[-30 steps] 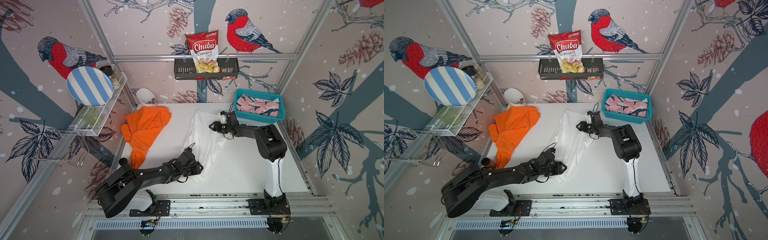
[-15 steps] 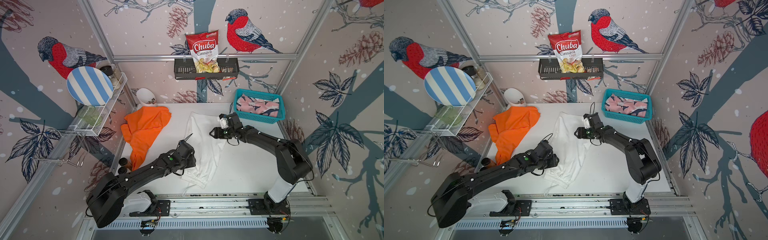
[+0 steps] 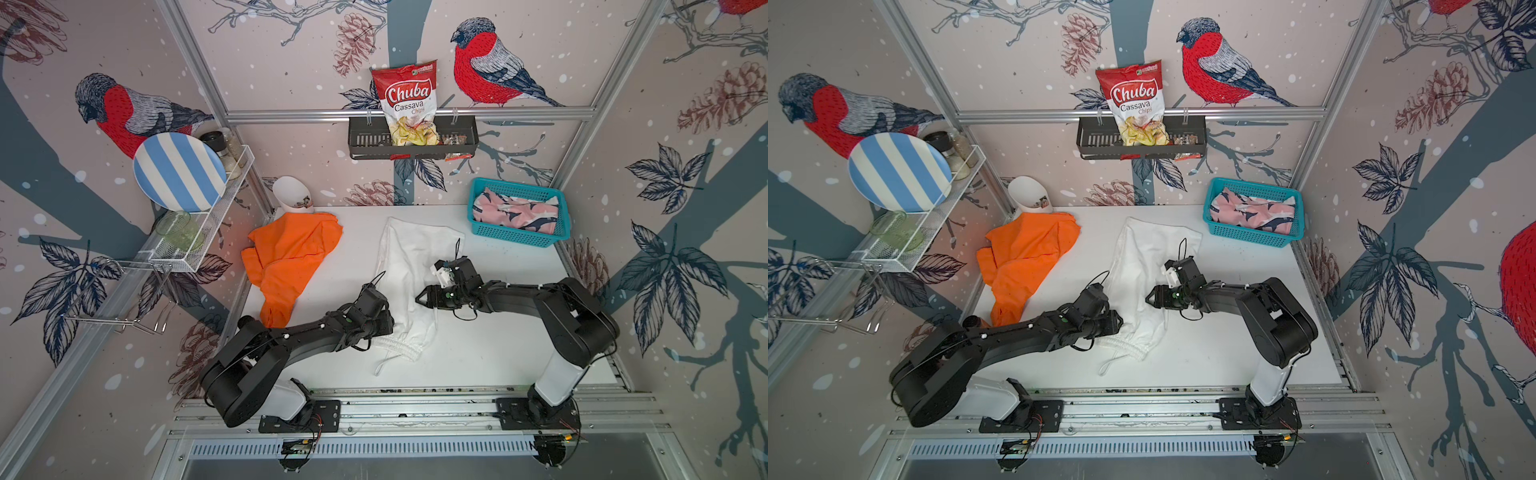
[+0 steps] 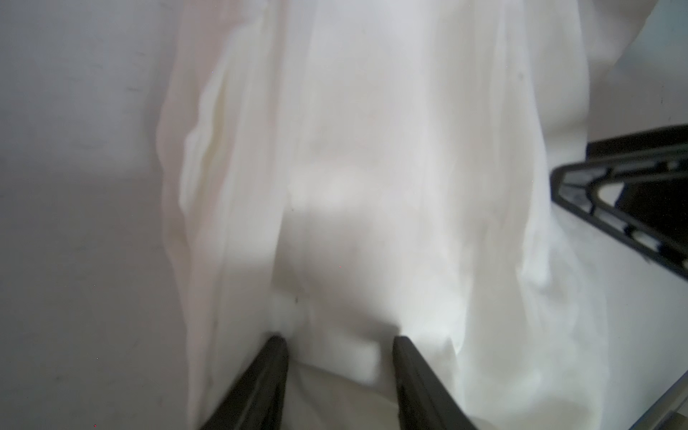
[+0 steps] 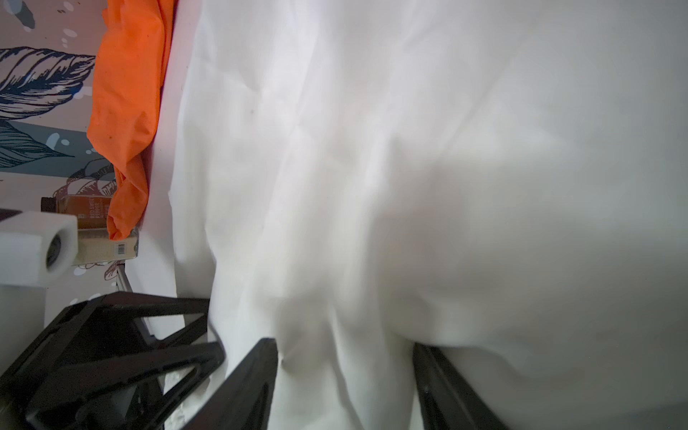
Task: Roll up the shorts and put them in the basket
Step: Adjust the shorts at the center of the board.
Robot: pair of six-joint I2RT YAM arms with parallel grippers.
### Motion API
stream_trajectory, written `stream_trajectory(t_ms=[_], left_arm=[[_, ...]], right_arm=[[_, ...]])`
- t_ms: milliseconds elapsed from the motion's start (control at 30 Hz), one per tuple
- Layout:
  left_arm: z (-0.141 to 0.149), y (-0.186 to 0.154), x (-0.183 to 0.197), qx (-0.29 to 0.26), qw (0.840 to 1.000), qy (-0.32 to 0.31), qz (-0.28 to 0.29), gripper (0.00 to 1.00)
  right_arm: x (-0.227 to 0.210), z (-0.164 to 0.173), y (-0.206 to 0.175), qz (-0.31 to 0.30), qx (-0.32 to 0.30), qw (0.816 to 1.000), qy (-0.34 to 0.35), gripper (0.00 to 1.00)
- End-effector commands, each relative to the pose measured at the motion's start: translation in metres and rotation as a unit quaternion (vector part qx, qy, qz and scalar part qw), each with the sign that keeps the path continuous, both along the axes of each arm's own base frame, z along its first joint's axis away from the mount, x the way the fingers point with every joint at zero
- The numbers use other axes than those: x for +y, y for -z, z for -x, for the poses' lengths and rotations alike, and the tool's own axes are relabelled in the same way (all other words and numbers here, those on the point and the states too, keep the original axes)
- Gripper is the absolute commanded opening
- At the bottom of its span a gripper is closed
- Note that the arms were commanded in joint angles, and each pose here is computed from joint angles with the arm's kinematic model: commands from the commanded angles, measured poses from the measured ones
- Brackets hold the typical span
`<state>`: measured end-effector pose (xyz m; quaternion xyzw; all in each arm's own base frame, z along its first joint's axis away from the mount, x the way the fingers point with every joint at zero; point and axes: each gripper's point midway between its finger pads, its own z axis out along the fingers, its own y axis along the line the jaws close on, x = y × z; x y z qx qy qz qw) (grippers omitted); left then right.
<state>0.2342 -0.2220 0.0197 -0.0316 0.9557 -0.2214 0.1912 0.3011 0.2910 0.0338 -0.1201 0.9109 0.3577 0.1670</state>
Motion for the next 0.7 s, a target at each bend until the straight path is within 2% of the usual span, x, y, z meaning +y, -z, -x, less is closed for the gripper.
stream_trajectory(t_ms=[0,67,200,300,367,433,500,533,667], left_arm=[[0.026,0.022,0.024,0.072,0.996,-0.005,-0.047,0.52],[0.017,0.017,0.025,0.066,0.997,-0.011,-0.047,0.52],[0.004,0.010,0.024,0.063,0.997,-0.005,-0.035,0.52],[0.000,0.005,0.022,0.066,0.998,0.006,-0.014,0.52],[-0.002,0.007,0.026,0.067,0.998,0.005,-0.016,0.52],[-0.002,0.012,0.031,0.074,0.997,0.006,-0.017,0.52],[0.000,0.019,0.032,0.083,0.996,0.012,-0.020,0.53],[0.001,0.022,0.034,0.087,0.996,0.015,-0.023,0.53],[0.000,0.028,0.042,0.088,0.996,0.010,-0.024,0.53]], right_arm=[[-0.008,-0.019,-0.003,0.048,-0.054,0.997,-0.008,0.64],[-0.006,-0.023,-0.026,0.061,-0.100,0.993,-0.030,0.66],[-0.009,-0.009,-0.071,0.127,-0.226,0.961,-0.091,0.89],[-0.007,0.008,-0.097,0.136,-0.298,0.938,-0.116,0.84],[0.001,0.025,-0.110,0.148,-0.362,0.911,-0.134,0.89],[0.012,0.057,-0.115,0.162,-0.437,0.864,-0.193,0.98],[0.015,0.084,-0.113,0.183,-0.489,0.820,-0.235,1.00],[0.015,0.095,-0.107,0.193,-0.500,0.804,-0.258,1.00],[0.011,0.122,-0.081,0.239,-0.512,0.759,-0.324,1.00]])
